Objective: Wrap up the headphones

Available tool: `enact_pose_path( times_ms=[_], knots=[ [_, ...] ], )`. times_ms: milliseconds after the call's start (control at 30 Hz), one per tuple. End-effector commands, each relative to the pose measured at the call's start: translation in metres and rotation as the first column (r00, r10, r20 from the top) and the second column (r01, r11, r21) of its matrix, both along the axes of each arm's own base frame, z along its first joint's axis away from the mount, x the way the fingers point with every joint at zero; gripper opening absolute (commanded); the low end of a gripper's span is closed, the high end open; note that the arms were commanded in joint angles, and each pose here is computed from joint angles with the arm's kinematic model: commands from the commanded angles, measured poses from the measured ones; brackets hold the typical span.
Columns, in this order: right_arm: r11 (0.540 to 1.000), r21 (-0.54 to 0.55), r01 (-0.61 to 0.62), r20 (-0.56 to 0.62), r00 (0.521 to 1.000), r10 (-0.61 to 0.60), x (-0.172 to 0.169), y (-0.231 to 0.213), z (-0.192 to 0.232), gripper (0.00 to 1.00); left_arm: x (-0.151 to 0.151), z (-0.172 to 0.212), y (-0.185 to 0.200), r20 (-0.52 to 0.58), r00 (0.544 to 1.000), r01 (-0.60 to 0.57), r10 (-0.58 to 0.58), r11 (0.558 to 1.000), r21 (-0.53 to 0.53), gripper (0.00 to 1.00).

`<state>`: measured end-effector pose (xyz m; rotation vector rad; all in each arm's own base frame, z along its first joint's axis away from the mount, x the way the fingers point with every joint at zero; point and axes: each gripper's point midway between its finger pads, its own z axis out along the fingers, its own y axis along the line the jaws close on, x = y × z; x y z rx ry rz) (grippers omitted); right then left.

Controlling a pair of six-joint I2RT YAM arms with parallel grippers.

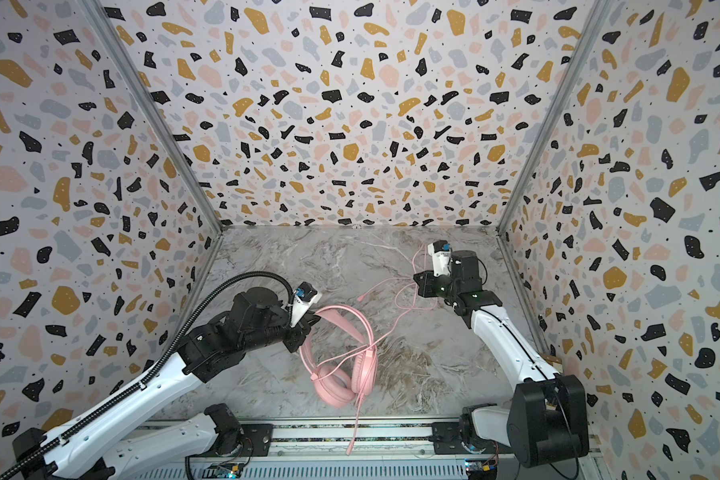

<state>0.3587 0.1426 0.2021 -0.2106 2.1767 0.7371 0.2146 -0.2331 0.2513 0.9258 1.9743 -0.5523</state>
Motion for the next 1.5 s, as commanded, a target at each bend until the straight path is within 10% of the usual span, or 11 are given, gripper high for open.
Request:
enact_pose_path(
  times_ms=[0, 233, 733, 1200, 1467],
  knots=[
    [0.998, 0.057, -0.024, 0.048, 0.999, 0.022, -0.003, 0.005, 0.013, 0.0, 0.0, 0.086, -0.017, 0.096, 0.995, 0.036, -0.009, 0.956, -0.291, 0.0],
    [0.97, 0.224, -0.099, 0.045, 0.995, 0.091, -0.026, 0.024, 0.01, 0.0, 0.022, 0.142, 0.002, 0.048, 0.975, -0.15, 0.218, 0.8, -0.581, 0.0],
    [0.805, 0.581, -0.122, 0.229, 0.973, -0.017, -0.062, 0.041, 0.097, 0.0, 0.048, 0.162, 0.081, -0.323, 0.829, -0.422, 0.457, 0.131, -0.897, 0.0],
    [0.69, 0.702, -0.176, 0.247, 0.969, -0.004, -0.03, 0.094, 0.119, 0.0, 0.058, 0.169, 0.058, -0.352, 0.863, -0.413, 0.363, 0.106, -0.904, 0.0],
    [0.711, 0.662, -0.237, 0.227, 0.968, 0.111, -0.053, 0.138, 0.1, 0.0, 0.055, 0.175, 0.093, -0.329, 0.782, -0.439, 0.53, 0.094, -0.893, 0.0]
  ],
)
